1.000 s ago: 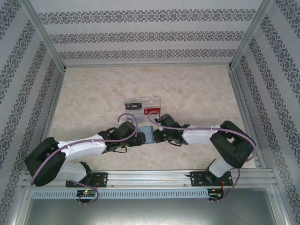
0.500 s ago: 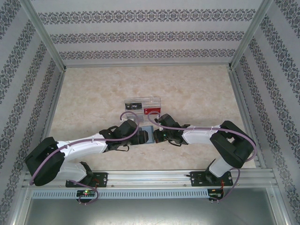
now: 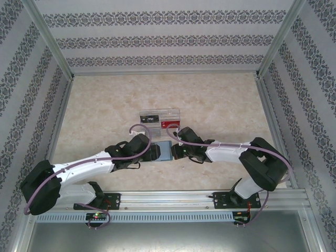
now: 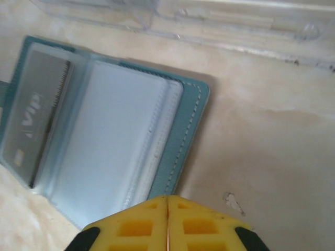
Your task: Take the credit cards out of the card holder
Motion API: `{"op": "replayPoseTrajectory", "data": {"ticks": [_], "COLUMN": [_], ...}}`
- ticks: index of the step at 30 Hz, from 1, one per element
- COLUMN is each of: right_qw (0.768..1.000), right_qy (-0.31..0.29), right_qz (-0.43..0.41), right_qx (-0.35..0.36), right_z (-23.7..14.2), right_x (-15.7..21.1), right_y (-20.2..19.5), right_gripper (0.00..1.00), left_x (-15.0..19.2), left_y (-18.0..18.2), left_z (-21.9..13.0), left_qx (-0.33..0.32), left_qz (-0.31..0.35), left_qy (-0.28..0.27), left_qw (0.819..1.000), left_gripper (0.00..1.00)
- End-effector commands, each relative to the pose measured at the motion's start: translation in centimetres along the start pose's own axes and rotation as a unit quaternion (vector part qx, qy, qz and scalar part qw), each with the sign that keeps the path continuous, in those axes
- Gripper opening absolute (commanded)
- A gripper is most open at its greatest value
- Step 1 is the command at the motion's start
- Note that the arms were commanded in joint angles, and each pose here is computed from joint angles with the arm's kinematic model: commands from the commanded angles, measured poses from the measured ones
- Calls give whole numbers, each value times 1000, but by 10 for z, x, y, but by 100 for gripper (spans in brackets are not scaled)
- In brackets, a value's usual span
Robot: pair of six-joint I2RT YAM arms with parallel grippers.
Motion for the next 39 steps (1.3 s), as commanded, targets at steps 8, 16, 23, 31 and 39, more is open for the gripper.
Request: {"op": "replayPoseTrajectory", "data": {"ticks": [8, 16, 23, 31, 39], "right_qw": [999, 996, 994, 993, 993], "right_qy": [-30, -3, 15, 30, 34], "right_qz": [-5, 39, 65, 82, 93], "right_qx": [-43, -84, -89, -78, -66], "right_z": [-16, 8, 28, 41, 45], "right_x": [-21, -26, -25, -20, -17], "right_y": [51, 80, 86, 81, 72], "right_gripper": [14, 14, 15, 15, 17], "left_x": [-7, -5, 4, 15, 17], "left_y": [34, 43, 52, 60, 61], "left_z": [13, 31, 38, 47, 43], "left_qx": [0, 18, 10, -4, -4], "left_qz": [-14, -35, -42, -52, -55], "left_qy": [-5, 4, 11, 32, 33], "left_qw": [1000, 999, 999, 998, 998], "left_gripper": [24, 13, 13, 11, 10]}}
Point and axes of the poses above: each hand's point on the last joint's axis, 136 mm out from that joint toward the fingers, its own z axis out along the fingers, its own y axis along the line the jaws close on, x = y × z, the point moved 1 cm from there along -z, back along the fingers, and after that the axes turned 1 degree about -z, right-handed, at the moved point
